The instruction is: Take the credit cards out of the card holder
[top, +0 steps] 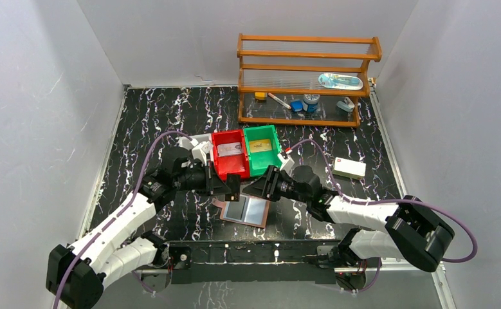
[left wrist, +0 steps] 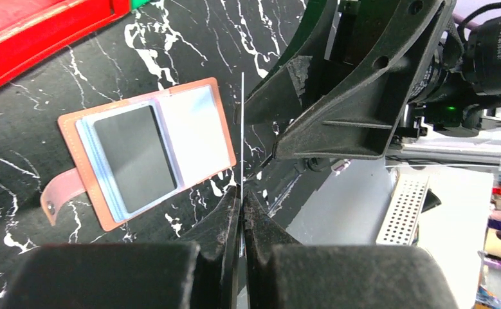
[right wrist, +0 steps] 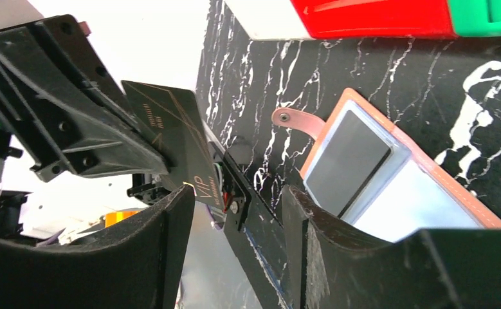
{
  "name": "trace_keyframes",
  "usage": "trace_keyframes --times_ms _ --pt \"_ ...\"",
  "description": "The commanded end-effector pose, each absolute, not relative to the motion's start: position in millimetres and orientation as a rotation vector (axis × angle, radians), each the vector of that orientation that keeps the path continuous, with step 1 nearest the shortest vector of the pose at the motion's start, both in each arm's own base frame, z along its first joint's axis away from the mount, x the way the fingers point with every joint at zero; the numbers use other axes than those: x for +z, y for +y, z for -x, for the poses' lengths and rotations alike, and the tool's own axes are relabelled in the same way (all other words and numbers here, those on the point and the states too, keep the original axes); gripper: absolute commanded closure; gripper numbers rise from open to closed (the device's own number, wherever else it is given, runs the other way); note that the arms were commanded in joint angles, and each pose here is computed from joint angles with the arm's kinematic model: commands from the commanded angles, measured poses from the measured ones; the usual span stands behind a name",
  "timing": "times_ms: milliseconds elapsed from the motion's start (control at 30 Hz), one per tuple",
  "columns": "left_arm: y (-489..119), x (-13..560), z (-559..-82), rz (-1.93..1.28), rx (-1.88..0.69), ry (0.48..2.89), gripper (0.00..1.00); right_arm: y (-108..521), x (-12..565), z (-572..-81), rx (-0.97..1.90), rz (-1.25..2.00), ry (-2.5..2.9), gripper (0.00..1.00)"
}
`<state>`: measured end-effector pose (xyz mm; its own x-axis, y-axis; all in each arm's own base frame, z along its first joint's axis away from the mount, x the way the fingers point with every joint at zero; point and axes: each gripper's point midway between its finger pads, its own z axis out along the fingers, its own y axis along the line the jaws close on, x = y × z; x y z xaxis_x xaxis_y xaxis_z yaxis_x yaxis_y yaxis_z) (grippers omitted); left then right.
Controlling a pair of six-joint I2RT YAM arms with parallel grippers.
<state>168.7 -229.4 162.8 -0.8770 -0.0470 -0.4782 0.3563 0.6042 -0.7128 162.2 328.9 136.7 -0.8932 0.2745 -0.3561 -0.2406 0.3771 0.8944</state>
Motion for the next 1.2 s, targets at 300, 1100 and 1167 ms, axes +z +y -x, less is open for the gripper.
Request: trace_keyframes --times_ms 300,1100,1167 --pt "-255 194 -152 -0.319 -1.54 2.247 1.0 337 197 -162 1.787 0.088 1.976 0.47" --pt "-260 214 -154 -0.404 -1.6 2.203 0.69 335 210 -144 1.924 0.213 1.869 1.0" --pt "-259 215 -156 -0.398 -1.599 2.201 0.69 336 212 -144 1.938 0.215 1.853 1.0"
